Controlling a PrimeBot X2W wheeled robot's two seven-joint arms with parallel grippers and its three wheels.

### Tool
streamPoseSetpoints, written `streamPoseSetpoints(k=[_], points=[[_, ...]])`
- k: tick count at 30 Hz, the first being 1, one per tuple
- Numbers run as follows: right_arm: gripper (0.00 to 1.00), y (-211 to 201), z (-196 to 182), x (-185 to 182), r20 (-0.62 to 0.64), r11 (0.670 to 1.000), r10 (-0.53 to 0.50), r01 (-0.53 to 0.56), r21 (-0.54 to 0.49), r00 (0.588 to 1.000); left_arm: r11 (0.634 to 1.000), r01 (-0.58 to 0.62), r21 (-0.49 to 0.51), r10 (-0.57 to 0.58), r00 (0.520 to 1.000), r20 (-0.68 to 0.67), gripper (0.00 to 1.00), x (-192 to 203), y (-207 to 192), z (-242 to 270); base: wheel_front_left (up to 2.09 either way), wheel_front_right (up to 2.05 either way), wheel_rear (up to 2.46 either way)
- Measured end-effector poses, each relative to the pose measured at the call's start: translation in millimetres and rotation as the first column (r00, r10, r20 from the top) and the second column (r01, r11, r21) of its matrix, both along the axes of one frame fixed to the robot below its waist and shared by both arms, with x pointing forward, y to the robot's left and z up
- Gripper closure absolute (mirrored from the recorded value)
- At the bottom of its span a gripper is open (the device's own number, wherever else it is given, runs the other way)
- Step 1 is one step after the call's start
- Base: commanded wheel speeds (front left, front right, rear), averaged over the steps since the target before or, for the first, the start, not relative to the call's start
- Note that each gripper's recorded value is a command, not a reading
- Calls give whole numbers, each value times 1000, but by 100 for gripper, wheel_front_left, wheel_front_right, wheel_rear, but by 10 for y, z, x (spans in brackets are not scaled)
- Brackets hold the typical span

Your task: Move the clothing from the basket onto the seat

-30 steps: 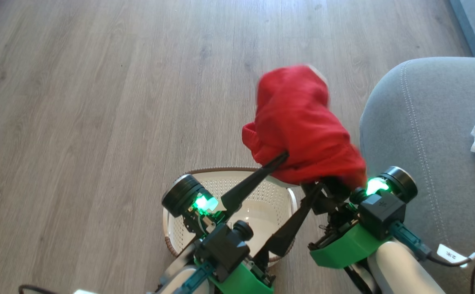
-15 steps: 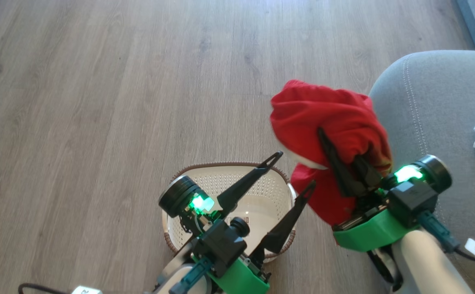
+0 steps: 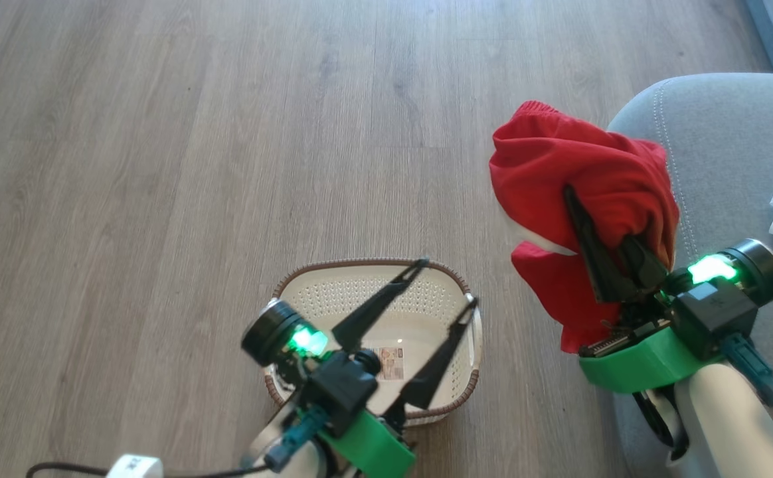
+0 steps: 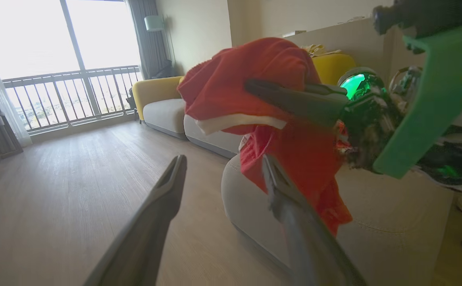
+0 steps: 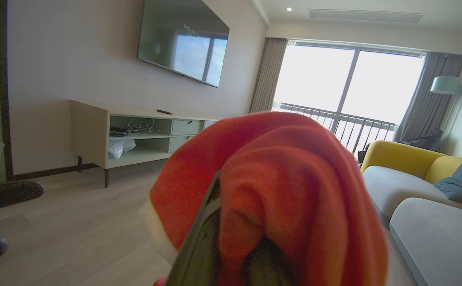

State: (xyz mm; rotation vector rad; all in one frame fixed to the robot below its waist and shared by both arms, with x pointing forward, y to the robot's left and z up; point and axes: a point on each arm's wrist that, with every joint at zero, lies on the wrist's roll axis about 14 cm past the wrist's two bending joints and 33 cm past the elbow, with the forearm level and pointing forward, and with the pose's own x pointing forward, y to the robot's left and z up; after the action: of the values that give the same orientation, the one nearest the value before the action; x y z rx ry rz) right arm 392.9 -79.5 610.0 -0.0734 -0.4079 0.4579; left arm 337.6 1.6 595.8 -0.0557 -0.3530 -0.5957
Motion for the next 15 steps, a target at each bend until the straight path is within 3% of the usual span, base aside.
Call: streamPoseSetpoints(k=[7, 15], points=[[100, -42, -19, 8, 3, 1000, -12, 12, -24, 1000, 1000, -16, 14, 17, 998, -65, 0, 68, 81, -203, 0, 0, 0], [100, -89, -2, -5, 8, 999, -26, 26, -25, 1000, 995, 49, 93, -39, 994, -107, 0, -13, -46, -446, 0, 0, 0]])
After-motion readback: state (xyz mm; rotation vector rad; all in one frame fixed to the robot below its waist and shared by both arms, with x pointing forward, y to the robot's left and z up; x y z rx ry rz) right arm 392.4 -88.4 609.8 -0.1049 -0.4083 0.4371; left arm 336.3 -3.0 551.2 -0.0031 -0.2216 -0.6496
